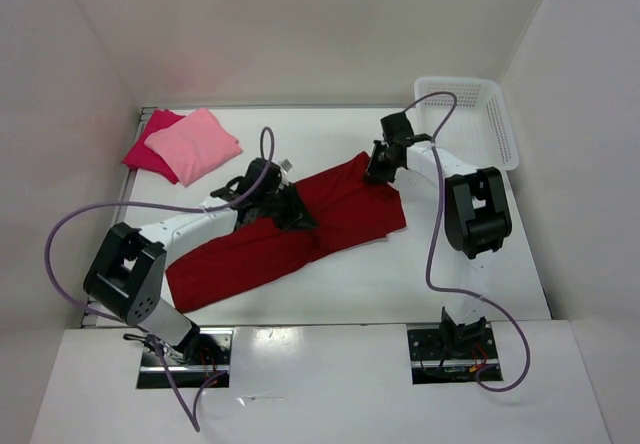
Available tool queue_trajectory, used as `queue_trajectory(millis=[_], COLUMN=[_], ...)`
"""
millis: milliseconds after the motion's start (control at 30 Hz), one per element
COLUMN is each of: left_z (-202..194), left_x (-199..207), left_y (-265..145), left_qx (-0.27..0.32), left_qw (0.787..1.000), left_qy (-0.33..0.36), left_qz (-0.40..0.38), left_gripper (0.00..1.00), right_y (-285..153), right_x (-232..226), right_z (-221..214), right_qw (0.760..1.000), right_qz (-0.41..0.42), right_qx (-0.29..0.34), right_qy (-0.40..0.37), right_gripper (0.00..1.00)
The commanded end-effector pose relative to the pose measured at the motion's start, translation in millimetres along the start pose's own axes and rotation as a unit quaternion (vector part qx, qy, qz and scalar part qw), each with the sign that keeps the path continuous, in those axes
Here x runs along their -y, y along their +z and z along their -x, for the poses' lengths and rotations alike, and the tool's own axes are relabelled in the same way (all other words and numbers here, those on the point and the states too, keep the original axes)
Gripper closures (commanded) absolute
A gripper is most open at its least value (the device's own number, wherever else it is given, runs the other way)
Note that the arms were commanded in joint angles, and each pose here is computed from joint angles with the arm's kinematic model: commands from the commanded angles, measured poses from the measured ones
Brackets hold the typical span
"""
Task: Fold and stack the t-shirts
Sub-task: Fold the other side of the tshirt into a rectangle, then rotate the tshirt 90 degrees
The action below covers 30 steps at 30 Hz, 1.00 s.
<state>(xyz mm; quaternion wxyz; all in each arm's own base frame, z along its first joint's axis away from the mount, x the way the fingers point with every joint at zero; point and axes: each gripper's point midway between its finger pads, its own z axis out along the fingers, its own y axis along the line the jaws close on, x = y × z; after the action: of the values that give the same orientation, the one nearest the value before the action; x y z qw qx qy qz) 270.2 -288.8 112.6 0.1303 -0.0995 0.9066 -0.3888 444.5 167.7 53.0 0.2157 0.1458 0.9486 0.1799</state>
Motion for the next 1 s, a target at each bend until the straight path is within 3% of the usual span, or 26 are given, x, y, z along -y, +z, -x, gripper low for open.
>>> queue_trajectory(millis=[0,67,100,233,400,667,700,733,767,833,867,900,967], left_z=[46,71,90,131,136,122,120,115,110,97,94,90,84], left_x=[-5,-21,-28,-61,-88,-56,-47,-50,-47,-51,-49,-51,-52], left_y=[-13,-7,-11,-2,-3,-35,-40,-42,-43,-50,-55,-57,-61], left_qx=[0.055,0.077,0.093,0.109,0.104,0.114,0.119,0.116,0.114,0.108,0.111,0.108,0.107], left_qw=[0.998,0.996,0.995,0.991,0.992,0.992,0.991,0.992,0.992,0.992,0.992,0.992,0.993], left_qy=[0.034,0.031,0.022,0.024,-0.012,0.027,0.036,0.034,0.038,0.028,0.03,0.028,0.022], left_qz=[0.008,0.026,0.031,0.069,0.07,0.048,0.046,0.049,0.046,0.051,0.049,0.051,0.052], left_gripper=[0.79,0.84,0.84,0.86,0.86,0.83,0.83,0.83,0.83,0.83,0.83,0.82,0.82], right_y=[-27,-25,-23,-12,8,78,75,96,87,110,84,77,79], right_x=[-11,-15,-17,-17,-15,-35,-58,-54,-85,-84,-125,-136,-137], right_z=[4,-13,-18,-43,-59,-13,12,8,46,45,84,94,83], right_qw=[0.999,0.999,0.999,0.999,0.998,0.998,0.999,0.998,0.998,0.998,0.994,0.992,0.992], right_qz=[0.032,0.036,0.037,0.038,0.029,0.013,0.034,0.029,0.06,0.051,0.103,0.117,0.124], right_qx=[0.02,0.003,0.001,-0.026,-0.047,-0.047,-0.03,-0.045,-0.003,-0.026,0.022,0.032,0.005], right_qy=[-0.004,-0.014,-0.018,-0.017,-0.018,-0.026,-0.03,-0.028,-0.036,-0.028,-0.041,-0.044,-0.037], right_gripper=[0.8,0.95,0.99,1.0,1.0,1.0,1.0,1.0,1.0,1.0,0.99,0.97,0.95])
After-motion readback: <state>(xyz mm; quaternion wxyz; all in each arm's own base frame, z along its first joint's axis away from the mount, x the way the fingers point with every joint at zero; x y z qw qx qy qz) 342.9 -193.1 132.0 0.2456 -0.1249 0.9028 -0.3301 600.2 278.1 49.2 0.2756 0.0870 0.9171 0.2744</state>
